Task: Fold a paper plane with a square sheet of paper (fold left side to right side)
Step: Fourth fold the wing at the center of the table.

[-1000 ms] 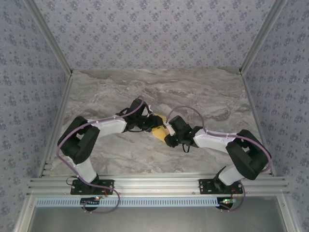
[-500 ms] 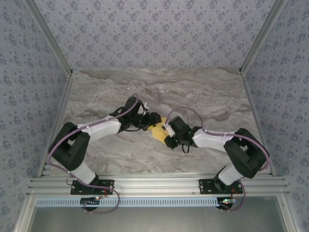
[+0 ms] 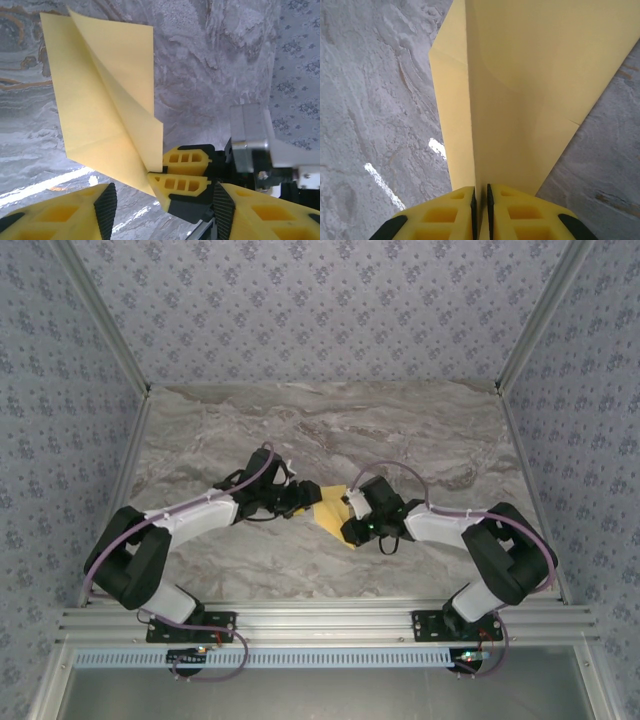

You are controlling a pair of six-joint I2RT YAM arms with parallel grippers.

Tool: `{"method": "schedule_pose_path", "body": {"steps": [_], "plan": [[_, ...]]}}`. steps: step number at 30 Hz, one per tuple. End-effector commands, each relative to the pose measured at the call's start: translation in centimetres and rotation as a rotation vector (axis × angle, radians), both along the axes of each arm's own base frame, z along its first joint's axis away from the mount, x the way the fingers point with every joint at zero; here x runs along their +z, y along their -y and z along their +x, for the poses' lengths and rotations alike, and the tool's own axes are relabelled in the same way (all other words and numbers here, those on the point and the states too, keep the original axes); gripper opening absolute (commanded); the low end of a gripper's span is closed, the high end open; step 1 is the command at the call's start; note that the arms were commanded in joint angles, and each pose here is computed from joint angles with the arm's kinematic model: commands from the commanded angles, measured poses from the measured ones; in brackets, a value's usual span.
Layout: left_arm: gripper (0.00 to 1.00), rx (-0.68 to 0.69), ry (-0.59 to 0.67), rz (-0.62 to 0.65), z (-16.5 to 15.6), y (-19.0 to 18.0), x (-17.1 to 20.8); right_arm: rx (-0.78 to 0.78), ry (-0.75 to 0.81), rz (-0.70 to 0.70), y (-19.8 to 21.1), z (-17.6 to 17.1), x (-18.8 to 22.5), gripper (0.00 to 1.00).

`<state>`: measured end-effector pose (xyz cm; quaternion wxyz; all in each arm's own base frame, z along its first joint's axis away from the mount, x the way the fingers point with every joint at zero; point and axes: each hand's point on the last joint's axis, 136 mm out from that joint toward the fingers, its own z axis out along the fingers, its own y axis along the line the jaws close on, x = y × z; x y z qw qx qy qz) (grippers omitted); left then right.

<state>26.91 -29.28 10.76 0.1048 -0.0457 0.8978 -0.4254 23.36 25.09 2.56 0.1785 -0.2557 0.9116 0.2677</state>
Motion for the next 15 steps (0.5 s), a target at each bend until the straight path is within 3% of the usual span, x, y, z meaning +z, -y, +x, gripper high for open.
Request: {"method": "schedule_pose_path", "body": {"steps": [1,7,15], "plan": [[0.51,-0.020,-0.005,0.001,-0.2,0.2,-0.8,-0.011,-0.067,0.078,-0.4,-0.6,0.0,0.17],[0.44,-0.057,-0.032,-0.014,0.0,2.0,-2.1,-0.032,-0.109,0.110,0.2,-0.8,-0.6,0.16],[0.43,-0.105,-0.046,-0.026,1.0,4.7,-2.9,-0.041,-0.123,0.109,0.6,-1.0,-1.1,0.16]]}}
